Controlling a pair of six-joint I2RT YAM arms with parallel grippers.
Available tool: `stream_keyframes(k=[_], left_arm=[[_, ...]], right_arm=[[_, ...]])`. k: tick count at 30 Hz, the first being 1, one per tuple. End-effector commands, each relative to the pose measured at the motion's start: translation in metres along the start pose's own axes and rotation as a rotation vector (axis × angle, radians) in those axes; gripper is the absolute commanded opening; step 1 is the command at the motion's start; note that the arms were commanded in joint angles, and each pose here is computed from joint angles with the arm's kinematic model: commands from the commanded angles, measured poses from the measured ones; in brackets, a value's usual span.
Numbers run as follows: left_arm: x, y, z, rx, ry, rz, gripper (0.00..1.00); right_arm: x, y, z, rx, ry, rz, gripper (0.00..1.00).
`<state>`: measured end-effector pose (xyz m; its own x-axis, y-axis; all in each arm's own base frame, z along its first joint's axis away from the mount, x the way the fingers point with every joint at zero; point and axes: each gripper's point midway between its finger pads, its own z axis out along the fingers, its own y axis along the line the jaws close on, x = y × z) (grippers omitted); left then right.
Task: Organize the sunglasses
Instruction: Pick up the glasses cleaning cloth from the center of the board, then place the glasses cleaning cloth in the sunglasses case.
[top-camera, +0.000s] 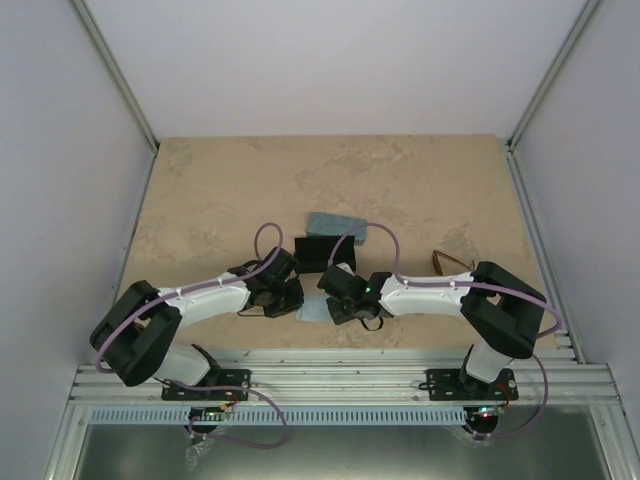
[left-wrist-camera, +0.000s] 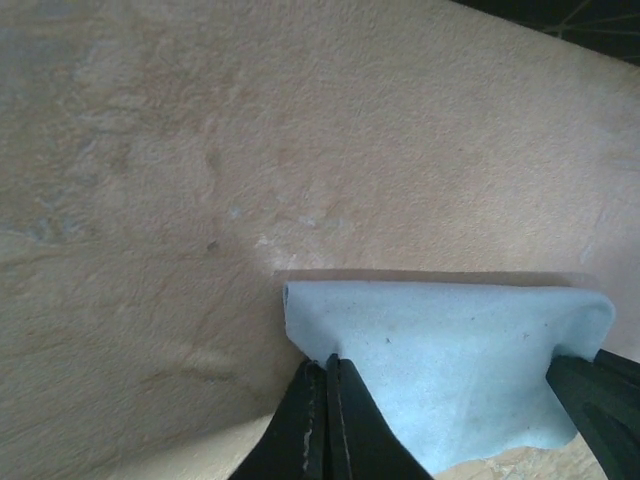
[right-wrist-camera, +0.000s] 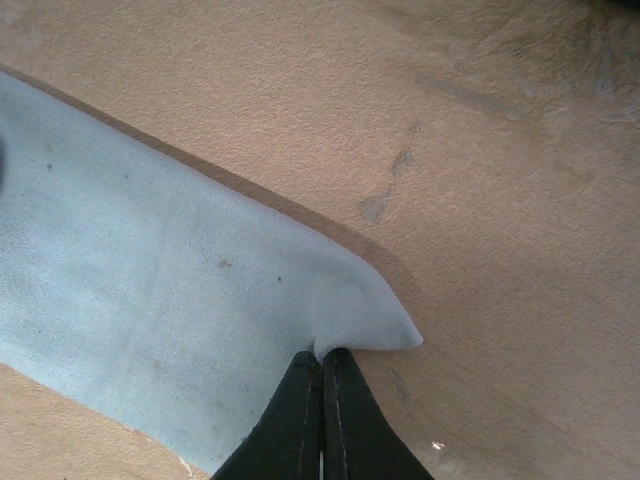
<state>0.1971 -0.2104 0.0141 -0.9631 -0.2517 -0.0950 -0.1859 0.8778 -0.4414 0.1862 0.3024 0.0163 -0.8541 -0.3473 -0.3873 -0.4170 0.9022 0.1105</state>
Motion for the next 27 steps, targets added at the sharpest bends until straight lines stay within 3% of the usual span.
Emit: stream_keyframes(k=[1,16,27], left_arm=[[0.006,0.02,0.005,-0.088,0.012,0.0,0.0],[-0.063,-0.066,-0.063,0.056,-0.24,0.047,0.0],[-0.106,-0.075,-0.048,-0.044,-0.277,0.078,0.0]], right_arm=[[0.01,-0.009,0.006,0.024,0.038,-0.012,0.0],[-0.087,-0.016,-0.062,-0.059,-0.205,-0.027,0.0],[-0.128,-0.041,-0.045,-0.02,-0.227,-0.034,0.0]])
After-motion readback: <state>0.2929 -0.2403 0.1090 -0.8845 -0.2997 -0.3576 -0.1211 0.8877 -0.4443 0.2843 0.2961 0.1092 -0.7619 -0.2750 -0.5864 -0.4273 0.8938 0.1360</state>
